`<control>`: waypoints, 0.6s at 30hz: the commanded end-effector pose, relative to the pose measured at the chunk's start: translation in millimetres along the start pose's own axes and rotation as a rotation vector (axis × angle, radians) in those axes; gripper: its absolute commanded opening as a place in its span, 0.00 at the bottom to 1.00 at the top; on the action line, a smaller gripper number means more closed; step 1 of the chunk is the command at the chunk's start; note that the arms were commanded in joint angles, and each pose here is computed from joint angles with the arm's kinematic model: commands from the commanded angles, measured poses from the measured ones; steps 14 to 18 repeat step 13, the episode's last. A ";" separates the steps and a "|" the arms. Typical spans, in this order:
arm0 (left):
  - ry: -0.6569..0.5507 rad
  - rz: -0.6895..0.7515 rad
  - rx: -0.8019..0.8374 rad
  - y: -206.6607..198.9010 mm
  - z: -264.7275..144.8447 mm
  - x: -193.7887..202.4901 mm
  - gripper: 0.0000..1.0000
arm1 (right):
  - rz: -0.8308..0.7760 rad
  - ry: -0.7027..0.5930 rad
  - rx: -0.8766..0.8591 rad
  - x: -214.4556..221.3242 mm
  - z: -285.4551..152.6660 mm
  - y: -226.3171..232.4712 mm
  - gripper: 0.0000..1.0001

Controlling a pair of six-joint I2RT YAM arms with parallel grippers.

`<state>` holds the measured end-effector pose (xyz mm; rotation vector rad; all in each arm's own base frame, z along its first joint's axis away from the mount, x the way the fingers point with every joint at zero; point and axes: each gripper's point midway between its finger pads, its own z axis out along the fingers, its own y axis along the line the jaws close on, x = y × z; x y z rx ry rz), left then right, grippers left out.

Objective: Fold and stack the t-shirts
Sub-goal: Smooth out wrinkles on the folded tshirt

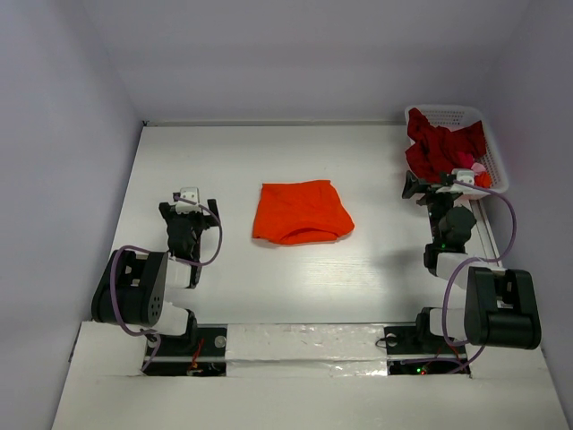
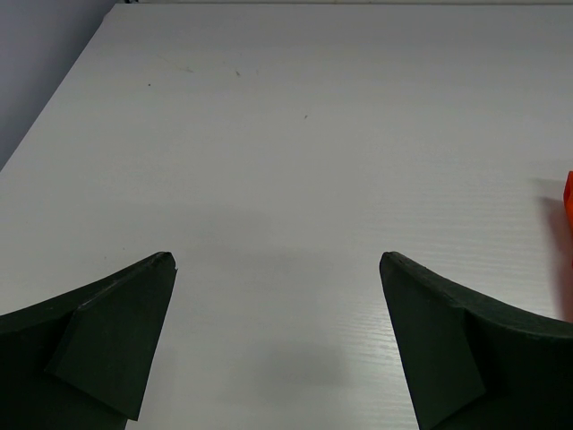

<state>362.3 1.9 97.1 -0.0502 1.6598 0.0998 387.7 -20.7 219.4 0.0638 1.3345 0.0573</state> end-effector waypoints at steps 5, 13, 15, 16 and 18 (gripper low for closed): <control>-0.278 -0.063 -0.013 2.7 5.9 -74.0 0.99 | -0.028 -0.095 -0.007 -24.7 3.5 0.9 1.00; -0.278 -0.063 -0.013 2.7 5.9 -74.0 0.99 | -0.030 -0.090 -0.005 -24.5 4.7 0.4 1.00; -0.278 -0.063 -0.013 2.7 5.9 -74.0 0.99 | -0.030 -0.090 -0.005 -24.5 4.7 0.4 1.00; -0.278 -0.063 -0.013 2.7 5.9 -74.0 0.99 | -0.030 -0.090 -0.005 -24.5 4.7 0.4 1.00; -0.278 -0.063 -0.013 2.7 5.9 -74.0 0.99 | -0.030 -0.090 -0.005 -24.5 4.7 0.4 1.00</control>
